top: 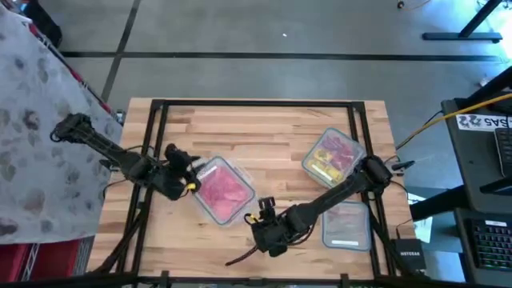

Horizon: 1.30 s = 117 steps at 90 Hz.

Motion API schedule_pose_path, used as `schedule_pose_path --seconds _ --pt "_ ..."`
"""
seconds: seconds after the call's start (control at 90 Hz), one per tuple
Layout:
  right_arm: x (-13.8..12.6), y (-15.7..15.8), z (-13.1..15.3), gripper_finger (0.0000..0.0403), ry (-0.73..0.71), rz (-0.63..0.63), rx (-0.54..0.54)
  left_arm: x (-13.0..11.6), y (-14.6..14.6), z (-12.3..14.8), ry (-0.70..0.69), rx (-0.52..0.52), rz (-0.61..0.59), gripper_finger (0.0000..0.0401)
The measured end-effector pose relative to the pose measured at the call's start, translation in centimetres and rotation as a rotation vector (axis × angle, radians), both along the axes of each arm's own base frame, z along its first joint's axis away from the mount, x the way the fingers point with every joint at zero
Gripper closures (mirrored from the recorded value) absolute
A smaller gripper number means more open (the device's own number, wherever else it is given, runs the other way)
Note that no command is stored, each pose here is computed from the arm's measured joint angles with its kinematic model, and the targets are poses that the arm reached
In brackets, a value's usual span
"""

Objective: Sort candy
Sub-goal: Close the left transparent bin

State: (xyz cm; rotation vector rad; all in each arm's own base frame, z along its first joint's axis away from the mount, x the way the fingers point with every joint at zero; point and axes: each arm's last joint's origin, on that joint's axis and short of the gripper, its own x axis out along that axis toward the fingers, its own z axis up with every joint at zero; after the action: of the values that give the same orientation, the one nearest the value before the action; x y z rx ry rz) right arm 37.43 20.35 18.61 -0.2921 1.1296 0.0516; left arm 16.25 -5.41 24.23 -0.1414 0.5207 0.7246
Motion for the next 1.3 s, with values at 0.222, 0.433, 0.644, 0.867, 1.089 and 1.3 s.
schedule_pose_path --seconds 0.222,0.433,0.644,0.867,1.089,1.3 --pt "-0.4 -1.0 -4.5 0.0233 -0.257 -0.311 0.036 -0.3 3.9 -1.4 0.256 -0.199 0.127 0.0315" --pt "-1.3 -1.8 -7.7 0.0233 -0.488 -0.456 0.134 -0.6 5.6 -3.5 0.319 -0.313 0.204 0.0336" --pt "-0.8 -3.1 -7.9 0.0233 -0.62 -0.53 0.111 0.7 5.5 -4.6 0.184 -0.44 0.107 0.0341" --pt "-0.1 -4.0 -7.5 0.0233 -0.665 -0.551 0.129 1.1 5.5 -5.4 0.107 -0.446 0.107 0.0341" --pt "-0.6 -3.1 -7.4 0.0233 -0.716 -0.571 0.09 1.4 5.2 -5.3 0.076 -0.47 0.079 0.0341" --pt "-1.0 -2.2 -6.8 0.0233 -0.736 -0.584 0.108 1.9 4.5 -1.6 -0.013 -0.432 -0.054 0.0341"
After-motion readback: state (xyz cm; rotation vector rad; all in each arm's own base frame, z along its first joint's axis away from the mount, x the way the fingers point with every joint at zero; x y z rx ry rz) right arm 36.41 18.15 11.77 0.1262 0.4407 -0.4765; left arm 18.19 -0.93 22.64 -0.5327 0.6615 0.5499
